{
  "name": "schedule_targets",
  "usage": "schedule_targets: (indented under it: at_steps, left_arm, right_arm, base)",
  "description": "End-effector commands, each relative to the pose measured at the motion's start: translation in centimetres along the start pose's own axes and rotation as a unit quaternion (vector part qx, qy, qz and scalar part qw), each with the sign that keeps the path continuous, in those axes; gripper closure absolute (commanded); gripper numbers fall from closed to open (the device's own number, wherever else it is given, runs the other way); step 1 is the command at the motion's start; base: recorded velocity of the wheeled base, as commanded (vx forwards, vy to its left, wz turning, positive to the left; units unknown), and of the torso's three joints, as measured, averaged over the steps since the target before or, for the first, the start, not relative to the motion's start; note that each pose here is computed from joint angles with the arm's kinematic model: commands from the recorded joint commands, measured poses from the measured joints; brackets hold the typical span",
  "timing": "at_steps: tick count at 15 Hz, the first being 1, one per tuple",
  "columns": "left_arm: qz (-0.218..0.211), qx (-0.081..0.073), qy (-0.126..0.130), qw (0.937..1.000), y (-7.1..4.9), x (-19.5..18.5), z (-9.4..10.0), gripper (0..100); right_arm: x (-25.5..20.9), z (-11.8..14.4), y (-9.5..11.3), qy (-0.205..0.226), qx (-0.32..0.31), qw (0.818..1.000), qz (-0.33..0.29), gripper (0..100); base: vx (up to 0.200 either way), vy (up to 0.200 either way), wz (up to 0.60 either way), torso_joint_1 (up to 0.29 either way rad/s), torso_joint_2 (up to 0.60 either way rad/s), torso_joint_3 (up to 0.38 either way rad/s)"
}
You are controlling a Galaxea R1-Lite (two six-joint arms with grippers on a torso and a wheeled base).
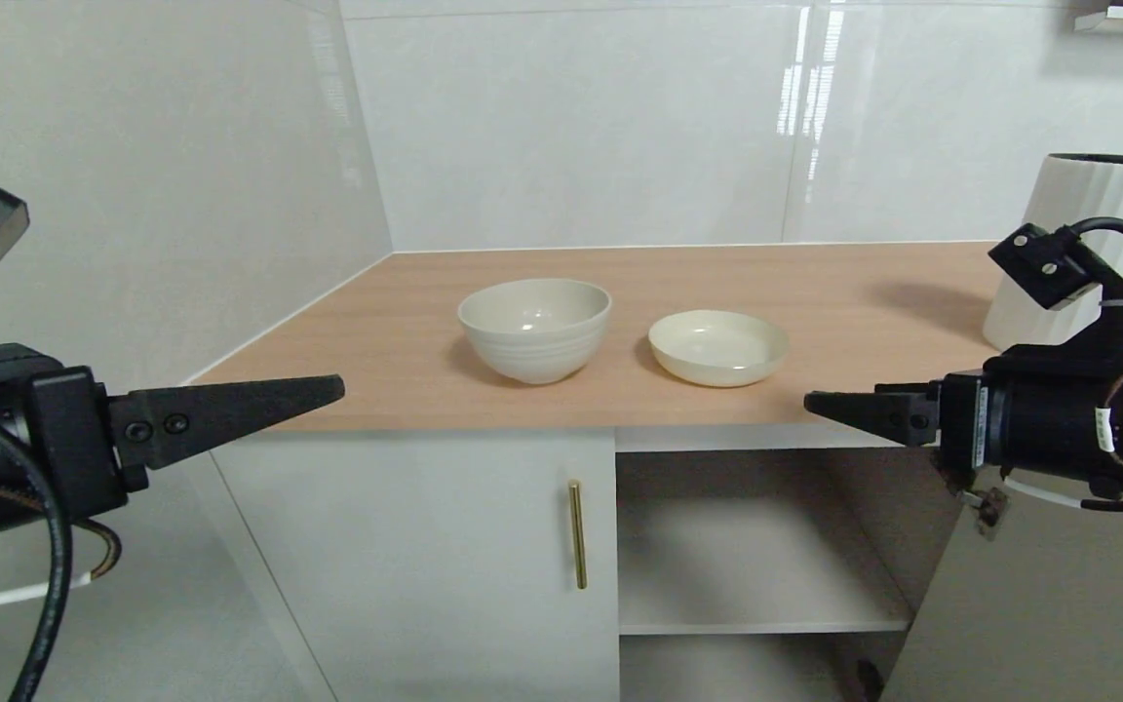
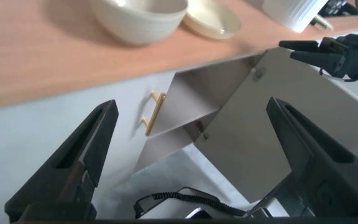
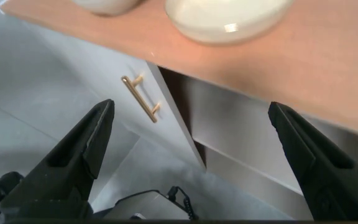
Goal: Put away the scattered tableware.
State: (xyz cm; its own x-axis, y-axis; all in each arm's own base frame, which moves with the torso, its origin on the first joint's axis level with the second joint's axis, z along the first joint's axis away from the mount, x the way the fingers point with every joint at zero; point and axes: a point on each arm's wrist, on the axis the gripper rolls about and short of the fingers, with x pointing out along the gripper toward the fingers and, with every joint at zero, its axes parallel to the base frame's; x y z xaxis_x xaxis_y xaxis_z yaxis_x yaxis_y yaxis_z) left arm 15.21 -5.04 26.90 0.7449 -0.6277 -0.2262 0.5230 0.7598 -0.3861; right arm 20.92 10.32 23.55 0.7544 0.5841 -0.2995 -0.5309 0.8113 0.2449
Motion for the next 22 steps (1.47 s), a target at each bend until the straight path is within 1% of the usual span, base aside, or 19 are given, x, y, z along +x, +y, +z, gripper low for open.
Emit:
schedule_targets:
  at_steps: [1, 8, 14, 15, 16, 18, 19, 20, 21, 22]
  left_arm:
    - [0.001, -0.001, 0.002, 1.0, 0.1, 0.1, 0.0, 0]
    - [0.002, -0.003, 0.007, 1.0, 0.2, 0.4, -0.1, 0]
    - [0.005, -0.006, 0.011, 0.9999, 0.4, 0.7, -0.2, 0]
    - [0.009, -0.007, 0.012, 0.9999, 0.5, 0.9, -0.1, 0]
    - [0.019, -0.009, 0.014, 0.9997, 0.8, 1.5, 0.1, 0]
    - [0.054, -0.011, 0.009, 0.9984, 1.5, 3.4, 1.5, 0]
    - [0.092, -0.017, 0.015, 0.9955, 2.0, 5.1, 2.9, 0]
    - [0.119, -0.023, 0.026, 0.9923, 2.3, 6.0, 3.6, 0]
    - [0.153, -0.049, 0.05, 0.9857, 2.8, 7.1, 4.3, 0]
    - [0.163, -0.082, 0.067, 0.9809, 3.1, 7.8, 4.1, 0]
  right_arm:
    - [0.2, -0.3, -0.1, 0.007, -0.009, 1.0, -0.001, 0]
    - [0.4, -0.5, -0.2, 0.01, -0.014, 1.0, -0.002, 0]
    - [0.5, -0.7, -0.2, 0.015, -0.014, 1.0, -0.002, 0]
    - [0.8, -0.5, -0.3, 0.015, -0.019, 1.0, -0.003, 0]
    - [1.6, 0.2, -0.4, 0.003, -0.018, 1.0, -0.008, 0]
    - [3.1, 1.5, -0.7, -0.01, 0.0, 0.999, -0.034, 0]
    - [4.4, 2.1, -1.1, 0.005, 0.015, 0.997, -0.074, 0]
    - [5.1, 2.5, -1.3, 0.024, 0.021, 0.994, -0.102, 0]
    - [5.9, 3.0, -1.5, 0.053, 0.039, 0.988, -0.141, 0]
    - [6.1, 2.9, -1.6, 0.066, 0.062, 0.984, -0.152, 0]
  base:
    - [0.0, 0.0, 0.0, 0.159, -0.43, -0.281]
    - [0.0, 0.0, 0.0, 0.18, -0.46, -0.272]
    - [0.0, 0.0, 0.0, 0.031, -0.07, -0.042]
    - [0.0, 0.0, 0.0, 0.0, 0.0, 0.0]
    - [0.0, 0.0, 0.0, 0.08, -0.19, -0.115]
    - [0.0, 0.0, 0.0, 0.164, -0.36, -0.21]
    - [0.0, 0.0, 0.0, 0.115, -0.26, -0.134]
    - [0.0, 0.0, 0.0, 0.061, -0.15, -0.071]
    - [0.0, 0.0, 0.0, 0.046, -0.09, -0.046]
    - [0.0, 0.0, 0.0, 0.061, -0.05, -0.027]
